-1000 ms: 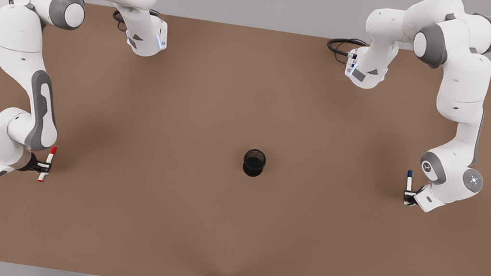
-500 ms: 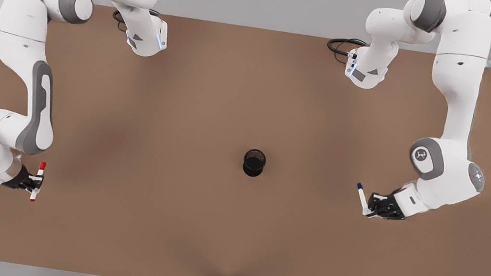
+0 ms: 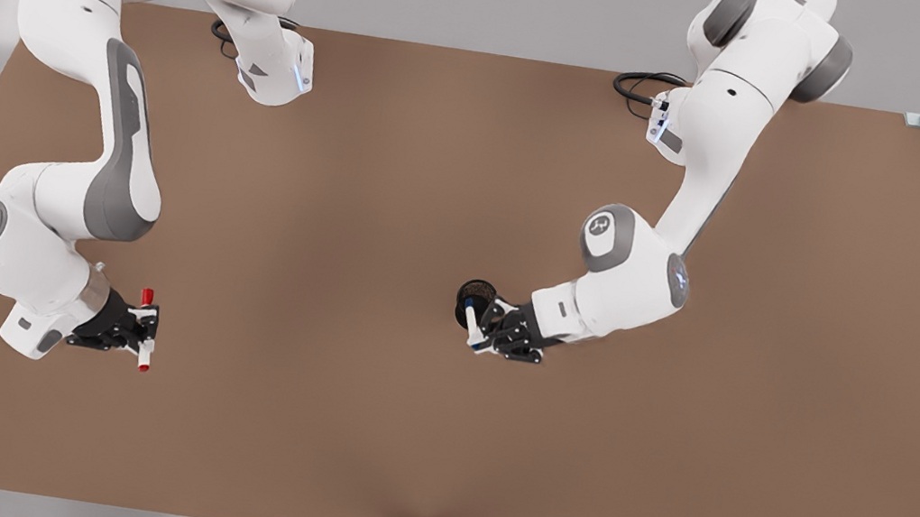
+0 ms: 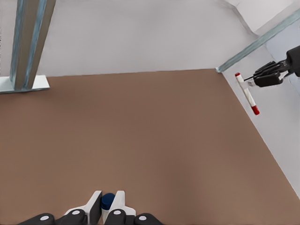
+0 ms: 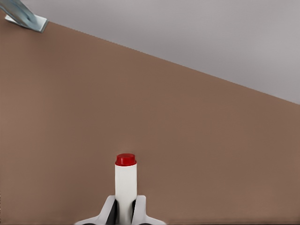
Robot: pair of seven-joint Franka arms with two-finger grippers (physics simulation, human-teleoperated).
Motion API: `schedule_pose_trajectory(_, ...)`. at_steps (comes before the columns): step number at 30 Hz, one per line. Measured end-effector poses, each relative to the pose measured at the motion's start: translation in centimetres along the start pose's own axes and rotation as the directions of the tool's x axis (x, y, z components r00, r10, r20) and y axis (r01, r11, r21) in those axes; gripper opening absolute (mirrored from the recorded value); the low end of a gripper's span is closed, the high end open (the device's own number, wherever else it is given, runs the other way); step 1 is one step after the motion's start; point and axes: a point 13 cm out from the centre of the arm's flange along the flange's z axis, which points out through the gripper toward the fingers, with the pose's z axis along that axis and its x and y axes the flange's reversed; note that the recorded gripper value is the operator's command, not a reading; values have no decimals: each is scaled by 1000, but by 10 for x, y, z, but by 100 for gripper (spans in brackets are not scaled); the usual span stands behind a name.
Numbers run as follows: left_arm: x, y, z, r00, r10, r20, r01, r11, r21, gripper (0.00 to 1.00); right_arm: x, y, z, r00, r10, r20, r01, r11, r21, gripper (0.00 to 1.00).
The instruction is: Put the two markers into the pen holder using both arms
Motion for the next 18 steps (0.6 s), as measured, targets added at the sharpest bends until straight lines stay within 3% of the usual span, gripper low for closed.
schedule_pose_trajectory(18, 87, 37, 44, 999, 46, -10, -47, 997, -64, 21, -12, 52, -7, 1000, 17, 4, -17, 999, -42, 21)
